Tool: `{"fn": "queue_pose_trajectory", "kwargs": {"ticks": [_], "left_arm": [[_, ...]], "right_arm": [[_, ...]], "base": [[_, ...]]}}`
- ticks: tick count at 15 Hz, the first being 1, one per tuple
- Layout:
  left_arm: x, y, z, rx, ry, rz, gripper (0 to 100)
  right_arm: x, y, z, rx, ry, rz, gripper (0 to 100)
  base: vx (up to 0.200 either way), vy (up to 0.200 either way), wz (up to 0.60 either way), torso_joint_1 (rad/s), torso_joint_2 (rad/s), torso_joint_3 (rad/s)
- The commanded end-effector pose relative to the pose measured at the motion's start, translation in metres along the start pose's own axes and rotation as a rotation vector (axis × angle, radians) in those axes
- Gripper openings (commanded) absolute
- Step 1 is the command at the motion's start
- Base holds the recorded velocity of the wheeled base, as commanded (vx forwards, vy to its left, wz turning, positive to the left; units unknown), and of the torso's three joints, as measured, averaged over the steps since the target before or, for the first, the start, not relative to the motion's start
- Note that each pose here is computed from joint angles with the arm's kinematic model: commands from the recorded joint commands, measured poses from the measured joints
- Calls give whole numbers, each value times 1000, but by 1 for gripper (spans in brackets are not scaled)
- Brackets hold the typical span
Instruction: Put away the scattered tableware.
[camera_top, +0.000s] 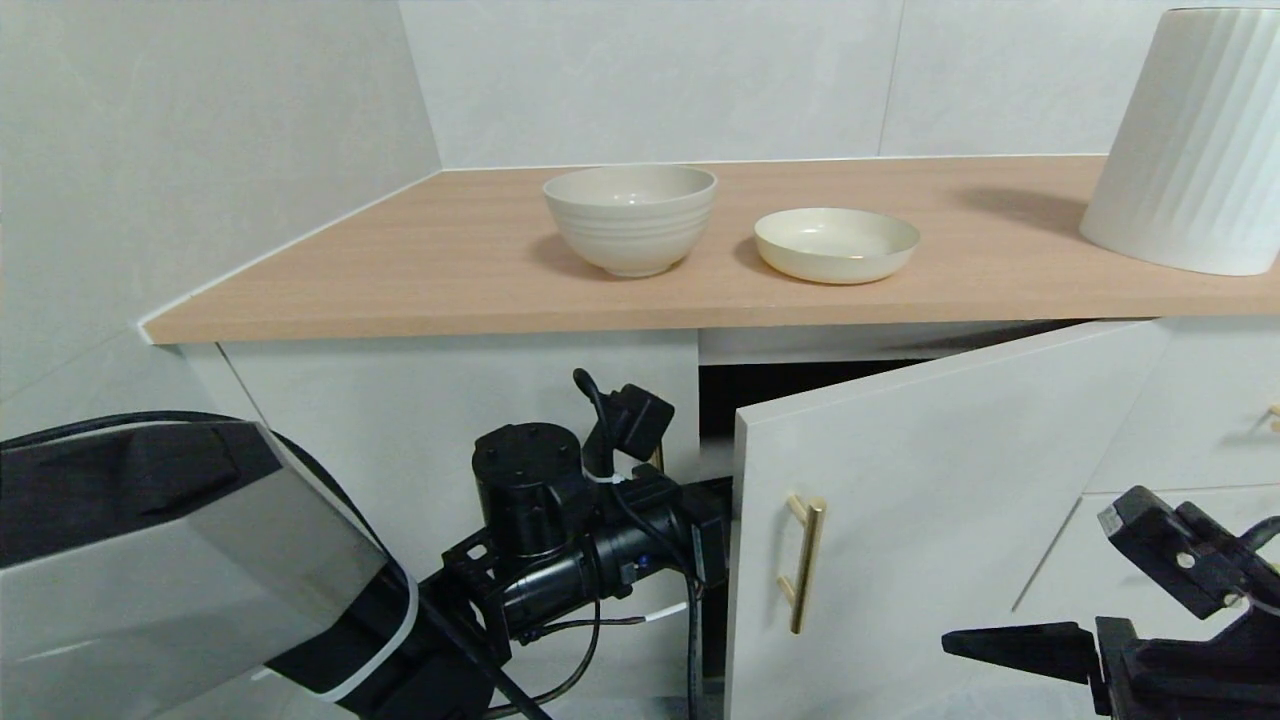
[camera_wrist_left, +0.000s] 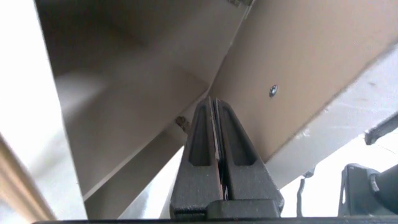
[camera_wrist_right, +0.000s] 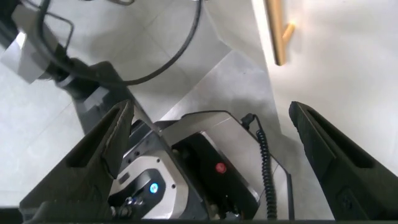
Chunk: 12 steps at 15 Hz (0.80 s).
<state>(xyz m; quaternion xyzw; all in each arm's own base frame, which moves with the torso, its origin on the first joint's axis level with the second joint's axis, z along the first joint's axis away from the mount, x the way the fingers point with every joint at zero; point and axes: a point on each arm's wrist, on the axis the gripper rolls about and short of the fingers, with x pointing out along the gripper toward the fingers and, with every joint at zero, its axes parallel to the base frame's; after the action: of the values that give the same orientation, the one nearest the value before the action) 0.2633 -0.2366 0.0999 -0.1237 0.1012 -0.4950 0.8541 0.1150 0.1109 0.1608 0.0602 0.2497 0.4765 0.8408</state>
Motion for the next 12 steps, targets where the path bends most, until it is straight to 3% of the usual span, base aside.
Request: {"fn": "queue_pose_trajectory", "kwargs": {"ticks": [1, 2, 8, 12], "left_arm": [[1, -2, 3, 4, -8, -8, 0], [1, -2, 3, 4, -8, -8, 0], [5, -1, 4, -1, 3, -6, 0], [25, 3, 4, 4, -8, -12, 0]], "right_arm": [[-2, 4, -2, -10, -1, 20, 100], [-2, 5, -2, -13, 4, 26, 100], [0, 5, -5, -11, 18, 27, 100], [0, 5, -6, -12, 21, 31, 100]], "base": [[0, 0, 0, 0, 0, 0], [0, 0, 0, 0, 0, 0], [-200, 0, 0, 3, 2, 6], [0, 0, 0, 0, 0, 0]]}}
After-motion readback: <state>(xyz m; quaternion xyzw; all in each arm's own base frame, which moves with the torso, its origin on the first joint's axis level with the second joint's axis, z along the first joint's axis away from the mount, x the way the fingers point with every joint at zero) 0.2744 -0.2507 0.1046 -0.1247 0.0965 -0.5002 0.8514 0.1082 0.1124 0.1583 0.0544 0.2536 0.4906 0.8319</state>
